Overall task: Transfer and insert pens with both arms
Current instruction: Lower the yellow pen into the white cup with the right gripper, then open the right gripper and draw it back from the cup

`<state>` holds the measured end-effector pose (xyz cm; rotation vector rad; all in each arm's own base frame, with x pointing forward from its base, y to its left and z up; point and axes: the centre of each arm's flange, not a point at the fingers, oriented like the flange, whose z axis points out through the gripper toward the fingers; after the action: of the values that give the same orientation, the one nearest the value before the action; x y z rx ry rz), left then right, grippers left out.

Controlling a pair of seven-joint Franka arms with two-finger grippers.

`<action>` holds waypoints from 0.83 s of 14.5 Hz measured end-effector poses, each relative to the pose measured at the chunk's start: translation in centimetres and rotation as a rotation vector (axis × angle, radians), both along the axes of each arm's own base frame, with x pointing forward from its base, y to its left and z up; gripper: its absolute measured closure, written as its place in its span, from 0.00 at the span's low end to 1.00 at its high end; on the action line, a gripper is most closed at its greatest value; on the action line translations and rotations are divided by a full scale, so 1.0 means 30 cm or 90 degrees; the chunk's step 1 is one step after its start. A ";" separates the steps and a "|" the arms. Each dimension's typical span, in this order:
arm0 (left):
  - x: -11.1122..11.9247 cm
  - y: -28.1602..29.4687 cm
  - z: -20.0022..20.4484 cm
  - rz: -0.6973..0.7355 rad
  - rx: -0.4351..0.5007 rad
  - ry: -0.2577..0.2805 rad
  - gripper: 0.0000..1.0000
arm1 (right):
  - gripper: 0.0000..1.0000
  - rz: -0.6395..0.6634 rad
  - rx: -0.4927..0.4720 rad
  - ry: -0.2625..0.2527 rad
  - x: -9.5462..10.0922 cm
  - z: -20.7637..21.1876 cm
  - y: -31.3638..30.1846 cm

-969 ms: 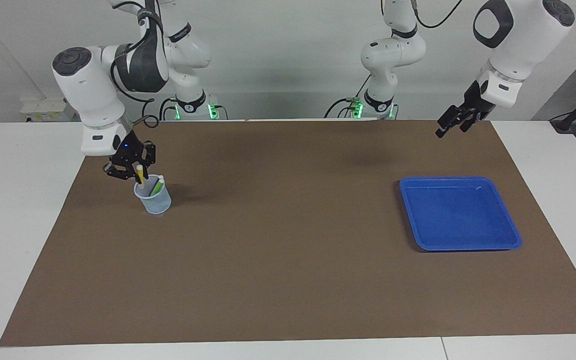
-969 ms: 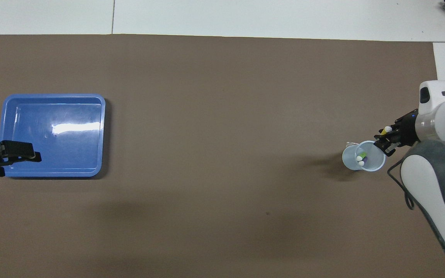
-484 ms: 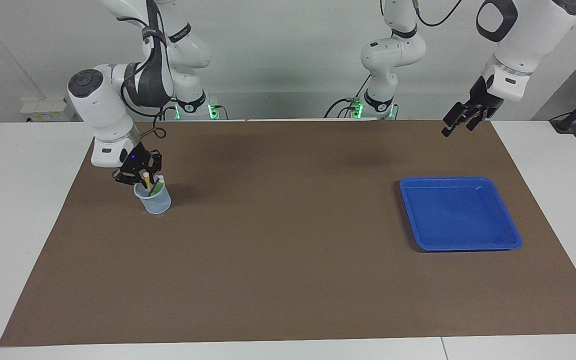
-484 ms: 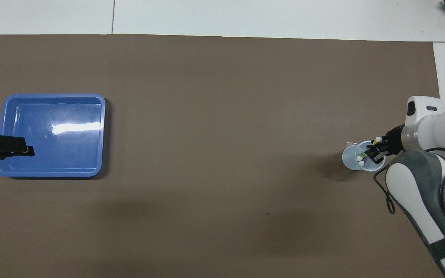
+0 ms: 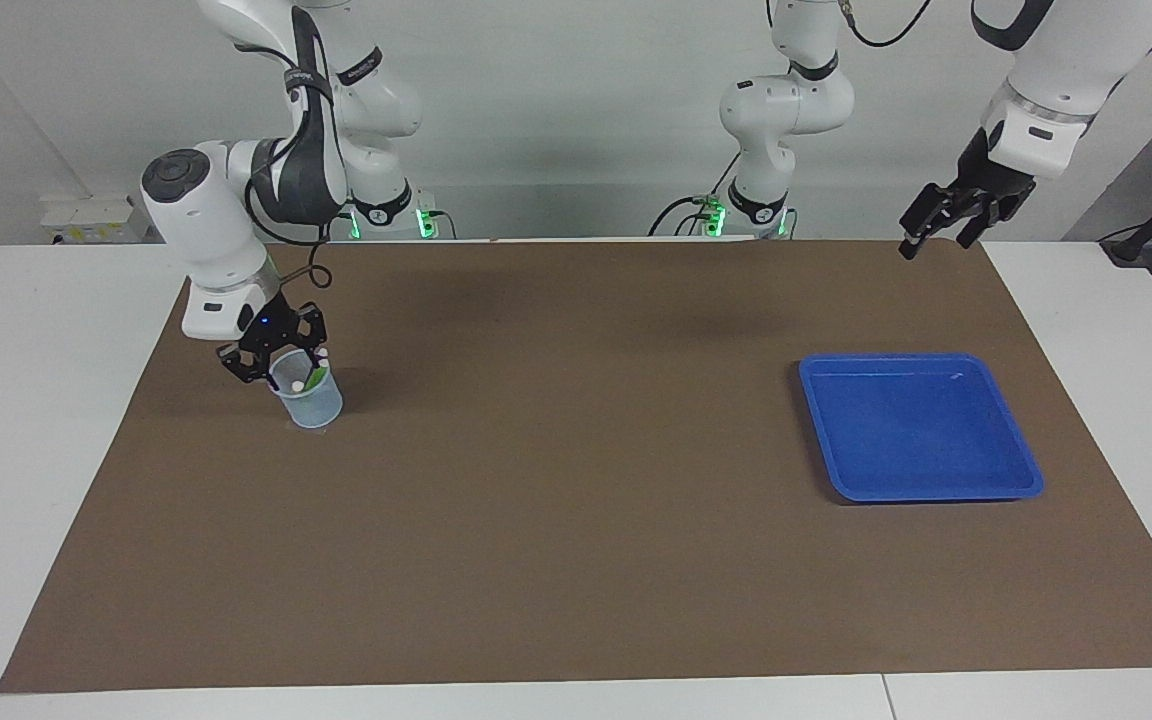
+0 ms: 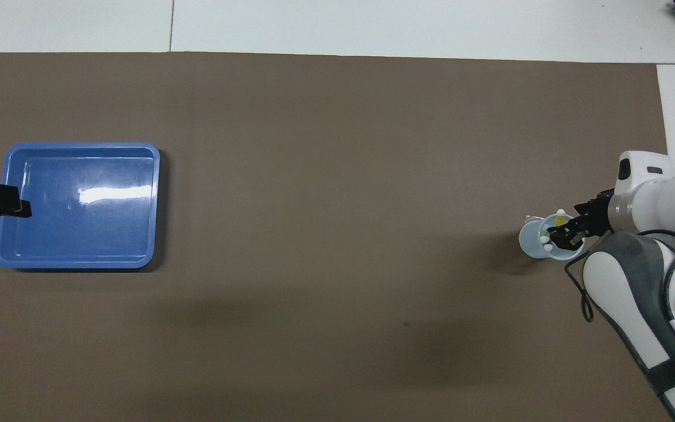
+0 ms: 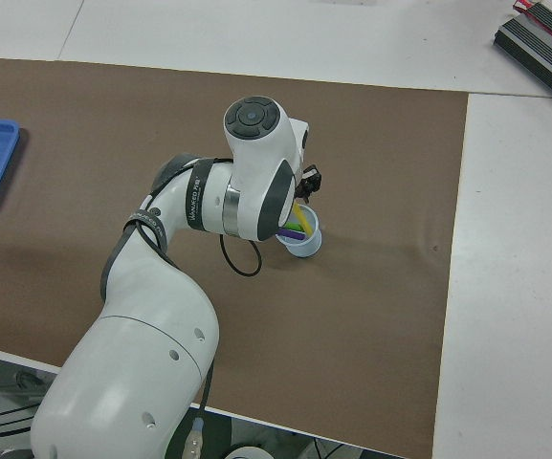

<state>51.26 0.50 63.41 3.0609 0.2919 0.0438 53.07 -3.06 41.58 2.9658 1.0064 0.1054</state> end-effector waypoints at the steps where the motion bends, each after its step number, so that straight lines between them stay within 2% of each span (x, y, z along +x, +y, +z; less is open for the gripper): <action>1: 0.018 -0.005 0.014 -0.004 0.006 -0.004 0.00 | 0.13 -0.004 0.001 0.004 0.009 0.035 -0.001; 2: 0.035 -0.010 0.017 -0.007 0.011 -0.005 0.00 | 0.04 -0.017 0.002 0.015 0.017 0.084 0.001; 3: 0.048 -0.014 0.013 -0.013 0.014 -0.004 0.00 | 0.00 -0.037 0.004 0.029 0.023 0.144 0.006; 7: 0.064 -0.015 -0.007 -0.071 0.053 0.002 0.00 | 0.00 -0.115 0.004 0.087 0.008 0.358 0.078; 12: 0.063 -0.014 -0.011 -0.088 0.056 0.003 0.00 | 0.00 -0.133 0.000 0.122 -0.005 0.484 0.130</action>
<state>53.16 0.07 63.09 3.1601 0.0796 0.0432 52.91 0.84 56.09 3.1041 0.7009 -0.1829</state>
